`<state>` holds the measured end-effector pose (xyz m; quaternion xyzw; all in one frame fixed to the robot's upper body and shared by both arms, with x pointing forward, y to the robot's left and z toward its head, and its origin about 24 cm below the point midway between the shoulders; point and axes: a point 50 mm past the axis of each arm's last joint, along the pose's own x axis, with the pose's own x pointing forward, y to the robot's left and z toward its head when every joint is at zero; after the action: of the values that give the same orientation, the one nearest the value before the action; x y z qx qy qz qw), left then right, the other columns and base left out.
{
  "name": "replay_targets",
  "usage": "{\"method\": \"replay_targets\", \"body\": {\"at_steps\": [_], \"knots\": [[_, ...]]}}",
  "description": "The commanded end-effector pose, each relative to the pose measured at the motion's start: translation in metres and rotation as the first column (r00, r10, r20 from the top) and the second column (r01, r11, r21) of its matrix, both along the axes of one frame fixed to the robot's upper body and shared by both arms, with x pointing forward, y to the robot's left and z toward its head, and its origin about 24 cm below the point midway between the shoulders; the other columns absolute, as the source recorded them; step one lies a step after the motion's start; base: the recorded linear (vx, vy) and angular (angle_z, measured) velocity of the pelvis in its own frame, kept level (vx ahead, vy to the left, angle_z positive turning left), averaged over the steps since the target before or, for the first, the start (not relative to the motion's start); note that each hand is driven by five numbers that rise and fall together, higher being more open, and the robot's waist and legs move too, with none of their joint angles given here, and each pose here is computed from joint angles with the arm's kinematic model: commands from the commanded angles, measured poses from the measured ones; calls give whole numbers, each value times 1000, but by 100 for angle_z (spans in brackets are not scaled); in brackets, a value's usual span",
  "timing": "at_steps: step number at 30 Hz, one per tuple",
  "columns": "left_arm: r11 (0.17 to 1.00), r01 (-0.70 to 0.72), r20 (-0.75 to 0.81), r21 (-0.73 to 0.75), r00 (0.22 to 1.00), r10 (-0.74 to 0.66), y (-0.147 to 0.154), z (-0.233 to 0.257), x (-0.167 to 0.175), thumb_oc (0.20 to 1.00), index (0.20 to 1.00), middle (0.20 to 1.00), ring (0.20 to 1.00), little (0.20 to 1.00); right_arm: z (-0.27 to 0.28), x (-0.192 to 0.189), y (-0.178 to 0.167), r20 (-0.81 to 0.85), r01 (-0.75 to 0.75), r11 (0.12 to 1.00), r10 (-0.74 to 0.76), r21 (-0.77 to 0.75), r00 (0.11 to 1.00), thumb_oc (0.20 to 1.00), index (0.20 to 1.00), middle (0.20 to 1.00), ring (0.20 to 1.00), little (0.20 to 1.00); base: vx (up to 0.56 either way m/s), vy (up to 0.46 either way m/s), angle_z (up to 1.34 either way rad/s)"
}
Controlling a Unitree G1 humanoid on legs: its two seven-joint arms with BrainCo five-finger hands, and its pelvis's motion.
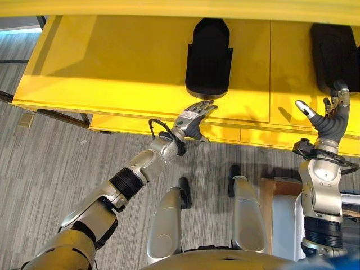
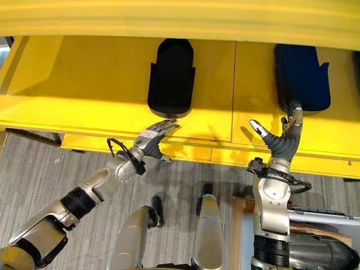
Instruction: Move parts from the plastic box to the shelf.
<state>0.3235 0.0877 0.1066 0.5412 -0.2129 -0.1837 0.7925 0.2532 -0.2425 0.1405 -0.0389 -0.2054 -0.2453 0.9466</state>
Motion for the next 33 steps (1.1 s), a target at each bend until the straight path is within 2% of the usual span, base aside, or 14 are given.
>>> {"method": "replay_targets", "body": {"at_steps": [1, 24, 33], "knots": [[997, -5, 94, -77, 995, 12, 0, 25, 6, 1000, 1000, 1000, 1000, 1000, 31, -13, -5, 149, 36, 996, -24, -83, 989, 1000, 1000, 1000, 1000, 1000, 22, 23, -3], [993, -118, -41, -11, 992, 117, 1, -11, 28, 1000, 1000, 1000, 1000, 1000, 30, -10, -6, 131, 21, 995, -8, -97, 991, 1000, 1000, 1000, 1000, 1000, 2, 2, -1], [990, -143, -34, -1, 989, 143, 4, -8, 34, 1000, 1000, 1000, 1000, 1000, 29, -8, -5, 122, 2, 994, 11, -106, 992, 1000, 1000, 1000, 1000, 1000, 0, 0, 0]]}}
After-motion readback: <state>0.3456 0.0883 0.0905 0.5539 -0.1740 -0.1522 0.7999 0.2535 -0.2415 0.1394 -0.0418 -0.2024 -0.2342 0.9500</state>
